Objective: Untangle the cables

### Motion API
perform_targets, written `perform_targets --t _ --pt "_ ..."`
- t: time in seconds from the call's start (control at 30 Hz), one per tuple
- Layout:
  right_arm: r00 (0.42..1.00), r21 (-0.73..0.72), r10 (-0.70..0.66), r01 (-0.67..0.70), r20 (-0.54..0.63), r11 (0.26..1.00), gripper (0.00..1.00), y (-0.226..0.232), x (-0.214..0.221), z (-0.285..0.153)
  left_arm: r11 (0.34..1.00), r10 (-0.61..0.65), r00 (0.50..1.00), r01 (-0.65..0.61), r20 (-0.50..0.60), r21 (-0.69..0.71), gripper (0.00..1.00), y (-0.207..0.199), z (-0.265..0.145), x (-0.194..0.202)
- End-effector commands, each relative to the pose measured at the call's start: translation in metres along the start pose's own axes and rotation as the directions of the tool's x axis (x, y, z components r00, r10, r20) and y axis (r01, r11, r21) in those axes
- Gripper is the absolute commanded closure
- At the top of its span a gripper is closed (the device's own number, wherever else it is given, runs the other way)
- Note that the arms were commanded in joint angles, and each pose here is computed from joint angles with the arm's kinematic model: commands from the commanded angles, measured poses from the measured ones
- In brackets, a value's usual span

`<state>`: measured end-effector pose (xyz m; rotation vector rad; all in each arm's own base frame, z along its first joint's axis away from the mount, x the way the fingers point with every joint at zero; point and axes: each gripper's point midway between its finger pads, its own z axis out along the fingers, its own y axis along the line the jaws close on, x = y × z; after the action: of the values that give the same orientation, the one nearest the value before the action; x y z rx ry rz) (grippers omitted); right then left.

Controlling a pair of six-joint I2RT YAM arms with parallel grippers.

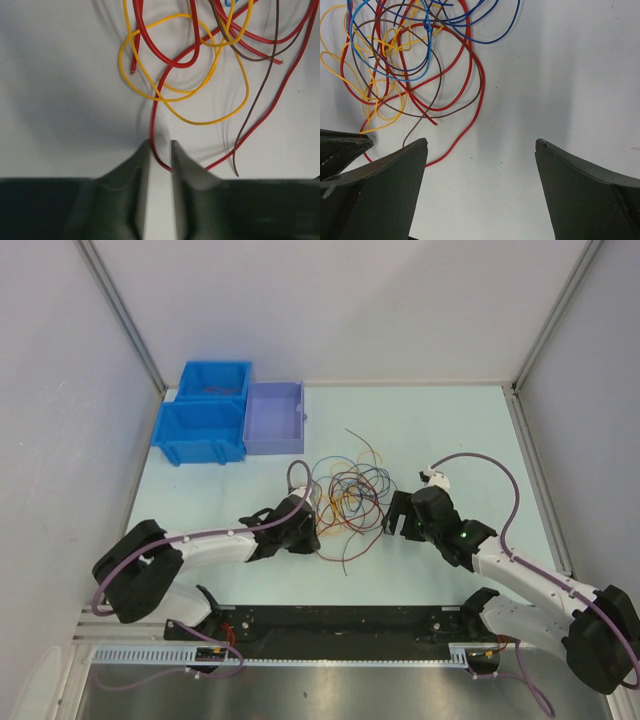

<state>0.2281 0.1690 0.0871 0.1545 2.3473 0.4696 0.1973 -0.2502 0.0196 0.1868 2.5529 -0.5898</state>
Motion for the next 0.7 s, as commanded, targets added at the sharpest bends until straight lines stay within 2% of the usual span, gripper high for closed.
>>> perform_targets --t 0.0,0.03,0.07,0.17,0.2,0.27,0.3,0.37,0.4,0.47,0.5,0.57,0.6,0.67 --pt "0.999 0.020 0.011 -0.012 0.036 1.000 0.07 -0.004 -0.008 -0.002 0.999 -0.011 1.000 0.010 0.028 0.043 0.89 -0.018 0.004 -0.011" --pt "0.999 0.016 0.012 -0.013 0.041 1.000 0.07 -0.003 -0.009 -0.002 0.999 -0.011 1.000 0.010 0.027 0.042 0.97 -0.018 0.003 -0.012" --pt "0.999 0.015 0.011 -0.011 0.040 1.000 0.07 -0.003 -0.009 -0.002 0.999 -0.005 0.999 0.004 0.036 0.045 1.00 -0.020 0.000 -0.016" --pt "0.999 0.013 0.015 -0.015 0.053 1.000 0.07 -0.003 -0.013 -0.004 0.999 0.037 0.997 -0.037 0.072 0.012 1.00 -0.024 -0.016 -0.036" --pt "0.998 0.011 0.014 -0.015 0.055 1.000 0.07 -0.003 -0.013 -0.004 0.998 0.039 0.990 -0.045 0.138 0.042 1.00 -0.040 -0.034 -0.062" --pt "0.998 0.012 0.017 -0.018 0.066 1.000 0.07 -0.004 -0.017 -0.005 0.996 0.090 0.982 -0.094 0.167 0.014 1.00 -0.044 -0.058 -0.081" --pt "0.997 0.009 0.020 -0.020 0.075 1.000 0.07 -0.004 -0.019 -0.006 0.992 0.089 0.963 -0.109 0.256 0.066 1.00 -0.069 -0.088 -0.115" --pt "0.996 0.008 0.023 -0.024 0.088 1.000 0.06 -0.005 -0.023 -0.006 0.987 0.135 0.942 -0.156 0.309 0.045 1.00 -0.079 -0.121 -0.141" --pt "0.995 -0.001 0.028 -0.028 0.096 1.000 0.06 -0.004 -0.026 -0.007 0.982 0.121 0.906 -0.169 0.405 0.086 1.00 -0.103 -0.159 -0.178" --pt "0.993 -0.011 0.038 -0.038 0.108 0.999 0.07 -0.004 -0.031 -0.007 0.972 0.162 0.862 -0.224 0.480 0.075 1.00 -0.116 -0.201 -0.207" --pt "0.993 -0.027 0.047 -0.044 0.109 0.999 0.07 -0.001 -0.033 -0.007 0.962 0.133 0.802 -0.245 0.582 0.118 1.00 -0.139 -0.251 -0.240" --pt "0.990 -0.036 0.060 -0.056 0.125 0.998 0.06 -0.001 -0.039 -0.009 0.954 0.144 0.747 -0.279 0.649 0.110 1.00 -0.149 -0.292 -0.263" --pt "0.989 -0.050 0.066 -0.060 0.129 0.997 0.06 0.001 -0.042 -0.010 0.945 0.105 0.685 -0.295 0.721 0.143 1.00 -0.163 -0.338 -0.283" --pt "0.987 -0.062 0.076 -0.068 0.143 0.996 0.06 0.002 -0.048 -0.014 0.933 0.115 0.644 -0.331 0.757 0.139 1.00 -0.170 -0.361 -0.294"
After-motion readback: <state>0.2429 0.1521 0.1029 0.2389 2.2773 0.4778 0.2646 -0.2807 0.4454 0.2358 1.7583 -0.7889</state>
